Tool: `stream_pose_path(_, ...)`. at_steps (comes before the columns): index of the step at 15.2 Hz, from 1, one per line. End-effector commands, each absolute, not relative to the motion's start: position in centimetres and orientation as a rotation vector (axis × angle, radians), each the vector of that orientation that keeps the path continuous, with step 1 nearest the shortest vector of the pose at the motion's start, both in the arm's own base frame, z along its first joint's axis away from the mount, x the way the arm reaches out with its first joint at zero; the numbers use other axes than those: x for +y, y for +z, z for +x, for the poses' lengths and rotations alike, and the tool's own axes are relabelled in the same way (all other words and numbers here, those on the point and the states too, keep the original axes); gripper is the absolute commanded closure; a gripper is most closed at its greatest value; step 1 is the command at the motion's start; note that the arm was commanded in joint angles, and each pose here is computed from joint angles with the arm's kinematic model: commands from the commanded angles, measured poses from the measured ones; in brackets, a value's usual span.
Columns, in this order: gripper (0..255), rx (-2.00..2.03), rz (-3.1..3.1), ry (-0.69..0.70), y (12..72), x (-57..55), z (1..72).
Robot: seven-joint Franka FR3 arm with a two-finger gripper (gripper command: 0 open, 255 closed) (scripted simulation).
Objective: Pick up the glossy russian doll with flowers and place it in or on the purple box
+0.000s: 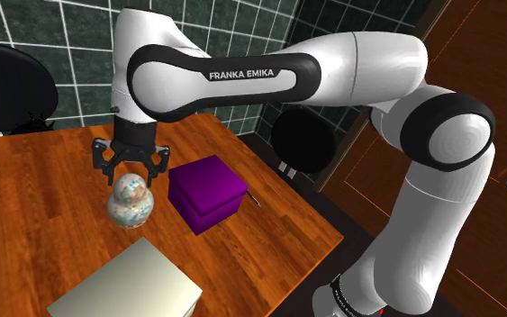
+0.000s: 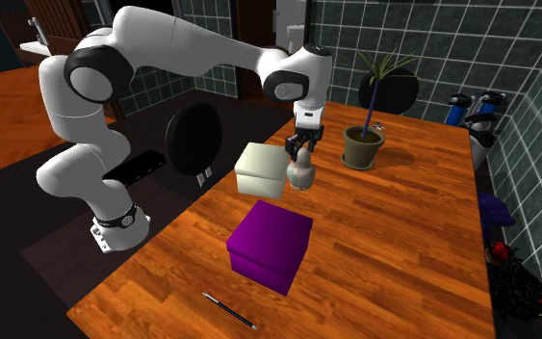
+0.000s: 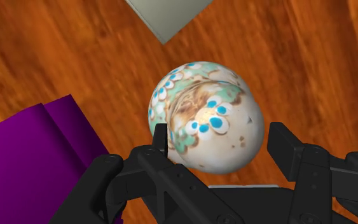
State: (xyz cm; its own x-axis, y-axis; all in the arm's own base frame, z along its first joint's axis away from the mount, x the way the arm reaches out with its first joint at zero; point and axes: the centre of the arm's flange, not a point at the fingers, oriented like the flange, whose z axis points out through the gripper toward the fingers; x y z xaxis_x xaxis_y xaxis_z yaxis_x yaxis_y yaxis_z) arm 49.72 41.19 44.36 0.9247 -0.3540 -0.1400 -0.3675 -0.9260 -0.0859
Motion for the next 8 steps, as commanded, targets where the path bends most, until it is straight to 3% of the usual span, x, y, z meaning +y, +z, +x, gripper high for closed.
stream_pose_path(1,255,0.559,-2.973,0.185,45.5,41.1,49.8)
stream_pose_path(8,255,0.559,-2.973,0.185,49.2,41.1,49.8)
